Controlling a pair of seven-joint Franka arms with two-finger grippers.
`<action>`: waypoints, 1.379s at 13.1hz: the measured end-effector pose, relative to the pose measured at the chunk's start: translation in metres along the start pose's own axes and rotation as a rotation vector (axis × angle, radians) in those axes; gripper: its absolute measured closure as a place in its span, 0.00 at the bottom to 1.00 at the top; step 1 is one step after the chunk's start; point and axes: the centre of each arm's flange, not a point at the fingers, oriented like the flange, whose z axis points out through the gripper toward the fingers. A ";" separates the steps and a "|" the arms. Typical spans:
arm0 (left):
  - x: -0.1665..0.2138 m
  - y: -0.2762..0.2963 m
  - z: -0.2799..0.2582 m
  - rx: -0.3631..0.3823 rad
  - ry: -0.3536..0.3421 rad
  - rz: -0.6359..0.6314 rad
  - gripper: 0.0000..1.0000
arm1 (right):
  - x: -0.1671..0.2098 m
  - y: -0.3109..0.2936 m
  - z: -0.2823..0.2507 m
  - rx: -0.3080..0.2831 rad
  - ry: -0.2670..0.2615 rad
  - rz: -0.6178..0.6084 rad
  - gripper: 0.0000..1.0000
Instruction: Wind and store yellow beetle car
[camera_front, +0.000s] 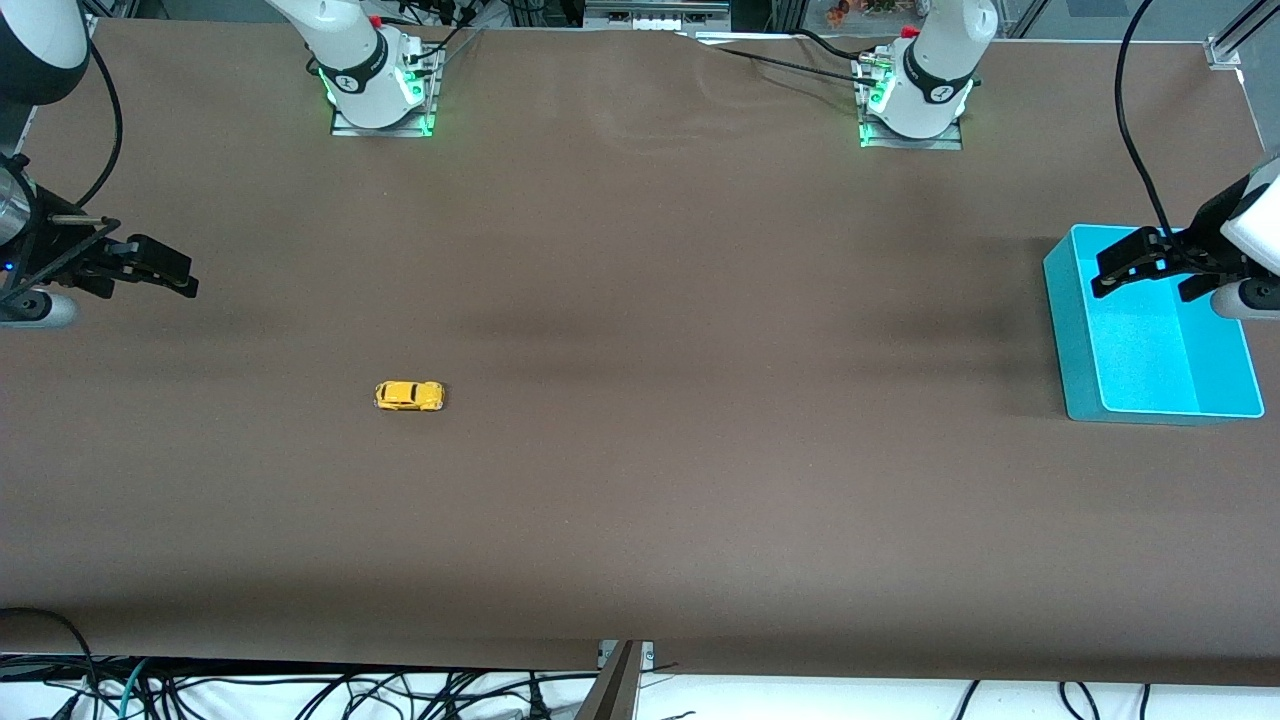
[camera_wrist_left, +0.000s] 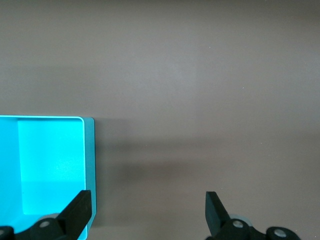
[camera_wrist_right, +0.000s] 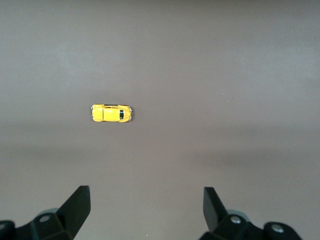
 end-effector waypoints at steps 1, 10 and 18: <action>0.000 0.000 0.000 0.000 0.000 0.000 0.00 | 0.000 0.000 0.000 0.000 0.000 0.000 0.00; 0.000 0.000 0.000 0.000 0.000 0.000 0.00 | 0.006 -0.029 0.033 -0.003 -0.095 -0.048 0.00; 0.000 0.000 0.000 0.000 0.000 0.001 0.00 | 0.025 -0.112 0.117 0.029 -0.212 -0.686 0.00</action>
